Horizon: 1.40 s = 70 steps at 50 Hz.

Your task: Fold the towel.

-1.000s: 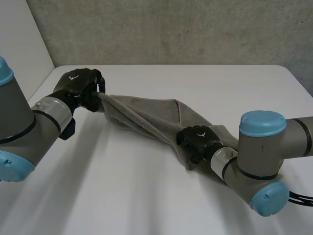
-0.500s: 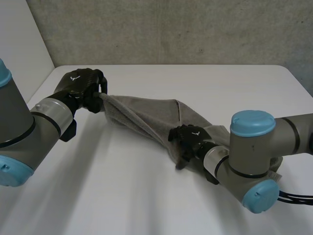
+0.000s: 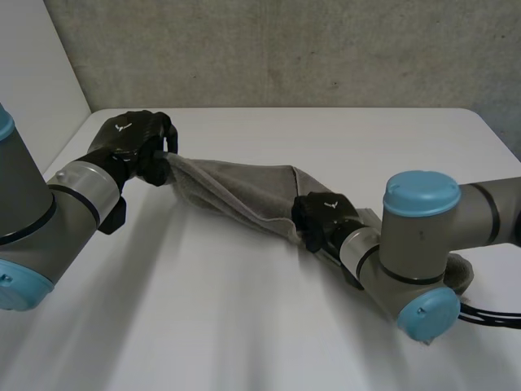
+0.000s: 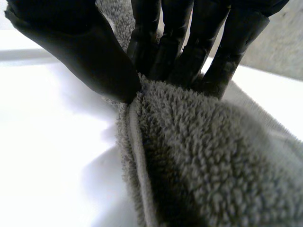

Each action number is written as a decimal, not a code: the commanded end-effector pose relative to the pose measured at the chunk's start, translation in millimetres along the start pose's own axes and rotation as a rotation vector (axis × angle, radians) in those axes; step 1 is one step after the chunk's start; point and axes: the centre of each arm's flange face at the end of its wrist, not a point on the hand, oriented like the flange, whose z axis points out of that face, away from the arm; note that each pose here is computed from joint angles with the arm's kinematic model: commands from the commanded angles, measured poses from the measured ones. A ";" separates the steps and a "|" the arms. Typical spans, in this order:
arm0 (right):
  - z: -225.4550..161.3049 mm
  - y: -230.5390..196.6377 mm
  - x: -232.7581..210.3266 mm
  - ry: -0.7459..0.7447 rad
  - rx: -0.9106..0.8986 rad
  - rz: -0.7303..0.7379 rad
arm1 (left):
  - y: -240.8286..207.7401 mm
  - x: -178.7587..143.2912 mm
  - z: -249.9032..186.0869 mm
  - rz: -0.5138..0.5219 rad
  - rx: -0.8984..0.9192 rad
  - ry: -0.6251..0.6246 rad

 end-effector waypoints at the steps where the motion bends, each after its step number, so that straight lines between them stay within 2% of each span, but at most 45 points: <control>1: -10.0 -40.4 1.0 -0.001 0.111 -0.027 | -2.7 -3.3 0.4 -0.001 0.009 -0.009; 6: -13.2 -78.3 13.3 0.010 0.194 -0.132 | -1.9 -4.4 0.4 -0.002 0.006 -0.012; 9: -15.3 -88.6 11.7 -0.058 0.179 -0.210 | -0.4 -4.6 0.7 -0.003 0.002 -0.014; 14: -12.3 -94.9 14.2 -0.135 0.097 -0.251 | 2.9 -5.7 0.5 -0.004 -0.009 -0.017; 18: -7.6 -94.7 18.0 -0.134 0.052 -0.267 | 2.8 -6.7 0.8 -0.006 -0.007 -0.023; 23: -2.1 -112.0 38.8 -0.043 0.122 -0.324 | 1.3 -13.1 1.7 -0.007 -0.004 -0.040; 29: 12.3 -89.3 44.9 -0.021 0.054 -0.327 | 3.1 -12.9 1.9 -0.003 -0.009 -0.037; 31: 16.6 -67.6 55.9 0.062 -0.048 -0.361 | 7.2 -11.9 2.5 -0.006 -0.021 -0.034; 34: 13.9 -55.0 57.8 0.133 -0.109 -0.413 | 10.9 -9.9 3.3 -0.007 -0.032 -0.028; 38: 9.7 -48.9 59.1 0.158 -0.102 -0.401 | 15.5 -8.6 4.7 -0.006 -0.044 -0.024; 42: -23.6 -70.5 52.6 0.180 -0.011 -0.344 | 18.1 -9.3 5.7 -0.007 -0.051 -0.025; 45: -31.8 -69.0 50.8 0.181 0.000 -0.310 | 18.6 -9.3 5.9 -0.008 -0.053 -0.025; 47: -44.2 -58.7 45.9 0.173 0.004 -0.241 | 18.6 -9.3 5.9 -0.008 -0.053 -0.025; 53: -67.6 -35.7 32.1 0.123 -0.008 -0.154 | 18.7 -8.7 5.8 -0.007 -0.053 -0.024; 62: -66.5 -12.0 28.6 0.121 0.029 -0.087 | 23.2 -8.0 4.6 -0.009 -0.067 -0.021; 70: -39.4 10.8 33.0 0.136 0.010 -0.075 | 23.2 -7.4 4.1 -0.009 -0.067 -0.019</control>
